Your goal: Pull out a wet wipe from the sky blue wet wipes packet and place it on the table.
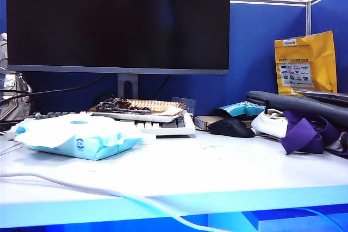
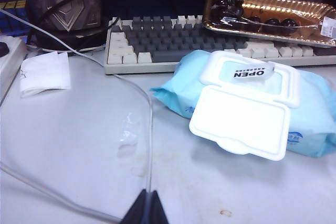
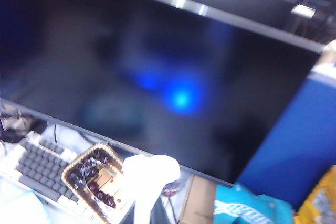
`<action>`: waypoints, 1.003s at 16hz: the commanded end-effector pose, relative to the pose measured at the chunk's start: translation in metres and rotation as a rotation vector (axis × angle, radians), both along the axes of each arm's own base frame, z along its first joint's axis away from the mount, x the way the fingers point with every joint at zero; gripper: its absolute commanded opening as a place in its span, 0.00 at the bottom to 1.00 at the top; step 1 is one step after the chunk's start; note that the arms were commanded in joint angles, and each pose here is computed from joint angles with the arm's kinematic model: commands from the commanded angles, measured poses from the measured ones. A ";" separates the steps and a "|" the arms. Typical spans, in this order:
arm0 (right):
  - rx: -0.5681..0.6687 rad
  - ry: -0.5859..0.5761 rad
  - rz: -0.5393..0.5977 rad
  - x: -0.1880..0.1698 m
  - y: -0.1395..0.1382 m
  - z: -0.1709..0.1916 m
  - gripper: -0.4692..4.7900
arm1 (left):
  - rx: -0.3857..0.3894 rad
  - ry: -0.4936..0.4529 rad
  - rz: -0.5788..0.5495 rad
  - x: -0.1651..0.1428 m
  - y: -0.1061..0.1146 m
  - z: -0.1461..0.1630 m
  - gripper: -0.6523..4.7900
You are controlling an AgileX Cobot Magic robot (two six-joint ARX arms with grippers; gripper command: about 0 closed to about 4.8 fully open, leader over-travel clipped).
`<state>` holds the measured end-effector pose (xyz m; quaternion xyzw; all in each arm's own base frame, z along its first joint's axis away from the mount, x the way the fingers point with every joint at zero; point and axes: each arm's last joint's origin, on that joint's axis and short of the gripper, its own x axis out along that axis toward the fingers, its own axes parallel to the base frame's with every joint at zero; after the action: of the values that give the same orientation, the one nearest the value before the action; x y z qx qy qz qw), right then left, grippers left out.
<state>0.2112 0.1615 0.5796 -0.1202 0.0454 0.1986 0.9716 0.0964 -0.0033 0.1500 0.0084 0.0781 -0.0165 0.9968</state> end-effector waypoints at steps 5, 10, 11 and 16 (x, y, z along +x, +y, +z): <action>0.076 -0.098 -0.020 -0.066 -0.055 0.030 0.08 | 0.004 0.009 -0.004 0.000 0.000 -0.001 0.11; 0.114 -0.150 -0.017 -0.074 -0.061 0.013 0.08 | 0.004 0.009 -0.004 0.000 0.000 -0.001 0.11; 0.115 -0.151 -0.017 -0.071 -0.058 -0.001 0.08 | 0.004 0.009 -0.004 0.000 0.000 -0.001 0.11; 0.092 -0.119 0.032 -0.044 -0.034 -0.059 0.08 | 0.004 0.009 -0.004 0.000 0.000 -0.001 0.11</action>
<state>0.1673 0.1259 0.5196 -0.1018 0.0048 0.1994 0.9746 0.0964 -0.0033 0.1499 0.0084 0.0783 -0.0165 0.9968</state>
